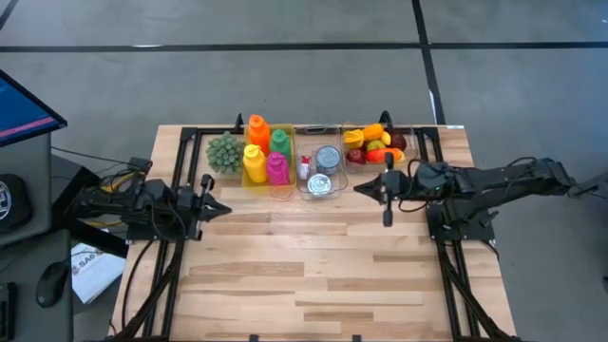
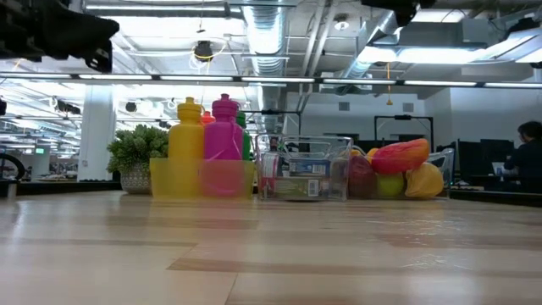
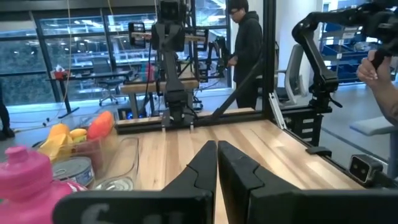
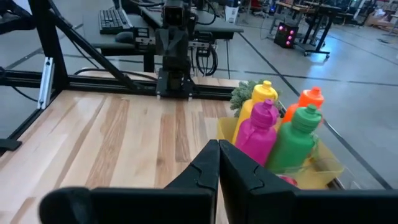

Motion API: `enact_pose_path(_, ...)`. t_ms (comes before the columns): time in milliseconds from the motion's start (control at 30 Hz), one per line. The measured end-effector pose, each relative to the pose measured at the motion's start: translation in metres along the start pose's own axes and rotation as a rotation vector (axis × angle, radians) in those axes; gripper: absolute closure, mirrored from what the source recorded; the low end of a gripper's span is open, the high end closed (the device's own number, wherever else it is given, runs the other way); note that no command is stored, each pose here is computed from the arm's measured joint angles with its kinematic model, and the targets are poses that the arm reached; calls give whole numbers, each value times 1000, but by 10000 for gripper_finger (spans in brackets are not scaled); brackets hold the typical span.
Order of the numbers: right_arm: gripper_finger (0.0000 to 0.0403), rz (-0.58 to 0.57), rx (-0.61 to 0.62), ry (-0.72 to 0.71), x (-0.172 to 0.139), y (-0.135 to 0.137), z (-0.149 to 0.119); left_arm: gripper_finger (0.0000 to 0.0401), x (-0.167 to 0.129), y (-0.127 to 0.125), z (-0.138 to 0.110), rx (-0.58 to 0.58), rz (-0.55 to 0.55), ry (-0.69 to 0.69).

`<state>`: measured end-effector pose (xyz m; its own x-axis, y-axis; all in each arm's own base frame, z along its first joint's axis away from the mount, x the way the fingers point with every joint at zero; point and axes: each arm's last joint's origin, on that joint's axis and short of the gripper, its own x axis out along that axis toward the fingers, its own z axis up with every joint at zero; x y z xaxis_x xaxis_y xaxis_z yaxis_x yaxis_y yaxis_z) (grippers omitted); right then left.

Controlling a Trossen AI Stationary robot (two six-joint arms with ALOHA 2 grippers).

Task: Pick & Place Food Item
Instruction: Return to Home Position

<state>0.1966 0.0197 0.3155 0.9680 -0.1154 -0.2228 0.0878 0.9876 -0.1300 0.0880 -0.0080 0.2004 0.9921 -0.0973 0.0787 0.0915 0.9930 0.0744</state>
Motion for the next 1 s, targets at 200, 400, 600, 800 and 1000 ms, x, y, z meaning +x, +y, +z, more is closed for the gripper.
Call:
enact_pose_path(200,397,1,2,3,-16,-4,1,397,6,-2,-28,-4,4,0)
enact_pose_path(400,397,-6,46,-47,-37,-11,5,397,7,-2,-25,-1,-11,-35)
enact_pose_path(600,397,-47,69,-163,-67,-24,4,397,8,-2,-29,-56,-12,10)
enact_pose_path(800,397,-87,89,-220,-70,-25,-36,397,9,-3,-31,-114,-11,39)
enact_pose_path(1000,397,-141,109,-300,-85,-30,-66,397,11,-3,-34,-115,-8,65)
